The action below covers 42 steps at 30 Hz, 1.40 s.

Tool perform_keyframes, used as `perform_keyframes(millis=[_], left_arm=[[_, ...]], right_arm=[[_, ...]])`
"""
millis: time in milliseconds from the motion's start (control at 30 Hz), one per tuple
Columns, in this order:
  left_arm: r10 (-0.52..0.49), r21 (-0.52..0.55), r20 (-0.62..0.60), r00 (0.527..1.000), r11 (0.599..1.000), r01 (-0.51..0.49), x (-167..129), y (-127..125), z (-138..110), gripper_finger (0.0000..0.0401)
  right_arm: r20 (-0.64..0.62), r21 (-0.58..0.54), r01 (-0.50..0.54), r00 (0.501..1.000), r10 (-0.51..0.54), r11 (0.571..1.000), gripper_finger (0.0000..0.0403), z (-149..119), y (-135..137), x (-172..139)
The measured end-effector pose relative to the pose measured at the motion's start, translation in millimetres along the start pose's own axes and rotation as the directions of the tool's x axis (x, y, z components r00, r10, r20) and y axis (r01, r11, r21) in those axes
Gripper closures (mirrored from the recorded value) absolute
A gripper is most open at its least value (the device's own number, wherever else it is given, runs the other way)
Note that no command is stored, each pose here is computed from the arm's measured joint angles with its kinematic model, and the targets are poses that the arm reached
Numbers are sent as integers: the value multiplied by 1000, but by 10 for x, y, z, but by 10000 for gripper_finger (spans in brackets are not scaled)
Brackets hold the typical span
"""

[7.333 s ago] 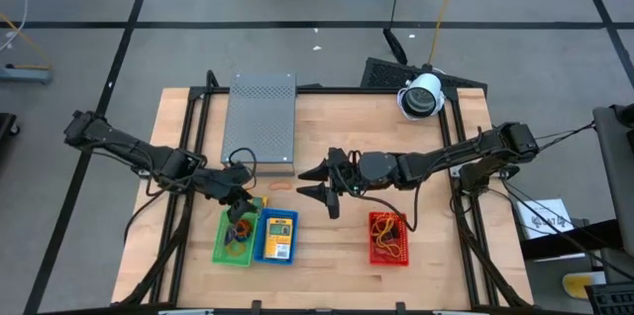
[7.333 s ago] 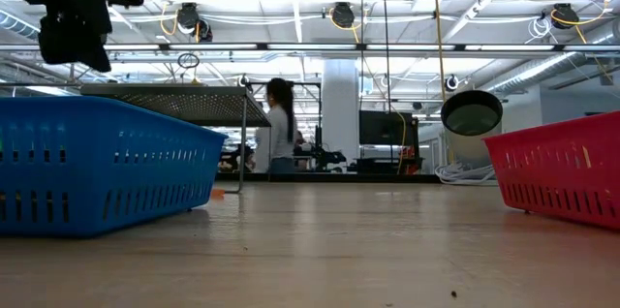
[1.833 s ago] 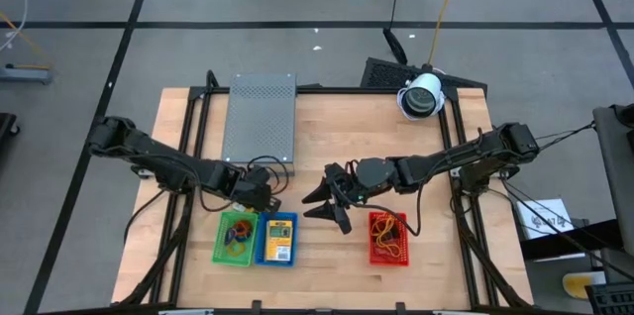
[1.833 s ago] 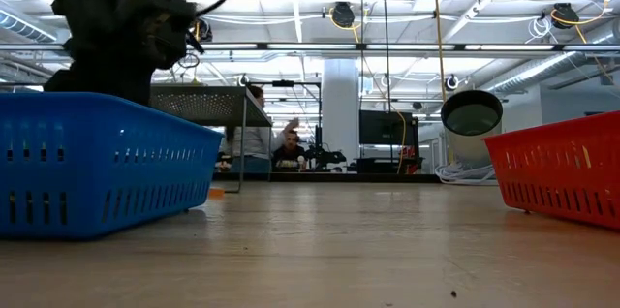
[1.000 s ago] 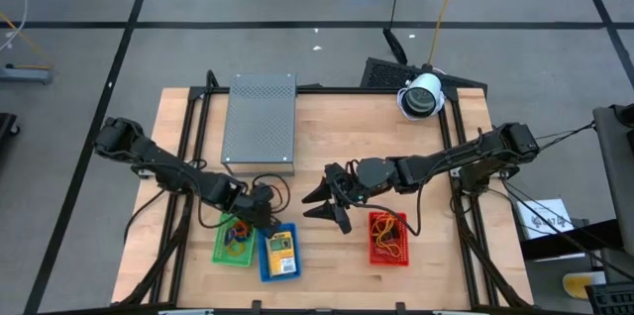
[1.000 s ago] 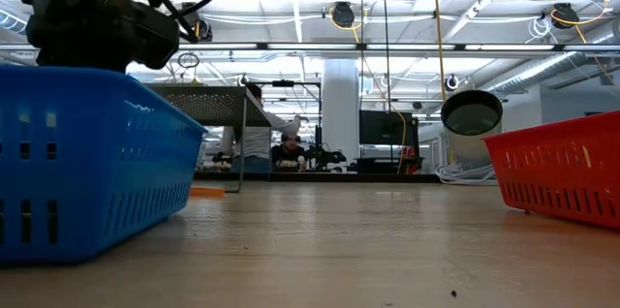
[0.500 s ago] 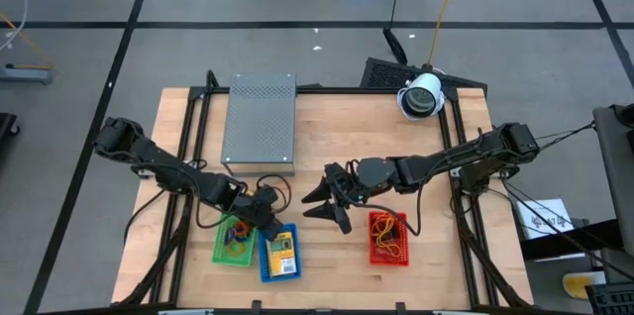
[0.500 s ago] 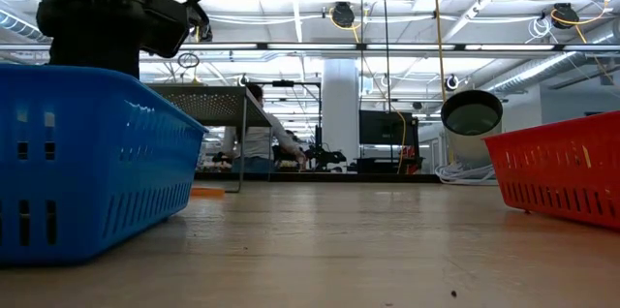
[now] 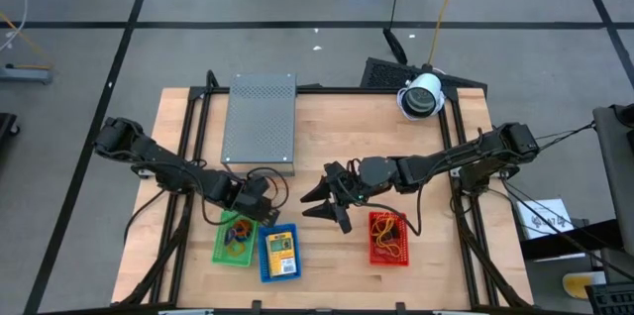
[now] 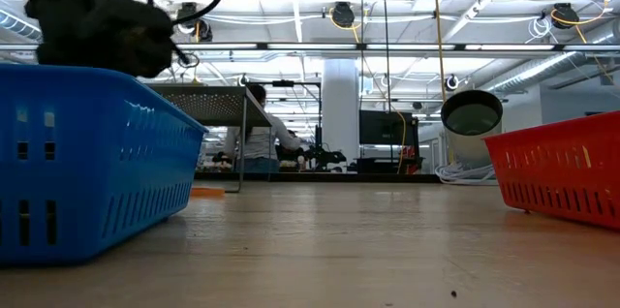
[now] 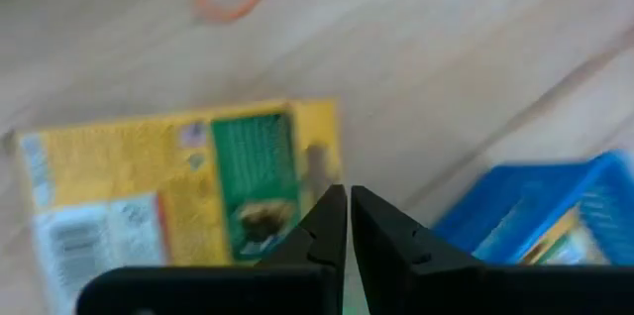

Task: Pick & Place Office Desk Supplies
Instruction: Adjust the green bin from the table, then put the green bin on the shelf with spring rubberbands

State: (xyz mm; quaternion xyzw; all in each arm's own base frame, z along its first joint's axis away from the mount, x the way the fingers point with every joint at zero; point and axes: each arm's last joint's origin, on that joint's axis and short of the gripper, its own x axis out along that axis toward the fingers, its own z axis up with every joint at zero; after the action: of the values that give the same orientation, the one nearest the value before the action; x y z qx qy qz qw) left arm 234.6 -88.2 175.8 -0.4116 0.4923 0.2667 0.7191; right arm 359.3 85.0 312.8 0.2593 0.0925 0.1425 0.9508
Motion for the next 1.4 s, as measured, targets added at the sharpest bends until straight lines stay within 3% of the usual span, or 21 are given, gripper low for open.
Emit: perform_keyframes(millis=[433, 700, 933, 1200, 1400], left_arm=[[34, 24, -260, 965, 999, -29, -37, 31, -265, 375], [-1, 36, -216, 976, 999, 9, -82, 7, -274, 375], [-167, 130, -72, 983, 976, 175, -406, -12, -185, 375], [-279, 366, -75, 957, 885, 286, -795, 129, -148, 375], [-285, 614, -215, 934, 705, 356, -939, 253, -187, 375]], right_arm=[[0, 0, 0, 1000, 0, 1000, 222, 0, 0, 0], [0, -2, 0, 1000, 0, 1000, 222, 0, 0, 0], [-1, -1, 0, 1000, 0, 1000, 222, -1, 1, 0], [-2, -1, -2, 1000, 2, 1000, 222, -4, 7, 1], [-9, -3, -15, 1000, 15, 1000, 222, -33, 55, 5]])
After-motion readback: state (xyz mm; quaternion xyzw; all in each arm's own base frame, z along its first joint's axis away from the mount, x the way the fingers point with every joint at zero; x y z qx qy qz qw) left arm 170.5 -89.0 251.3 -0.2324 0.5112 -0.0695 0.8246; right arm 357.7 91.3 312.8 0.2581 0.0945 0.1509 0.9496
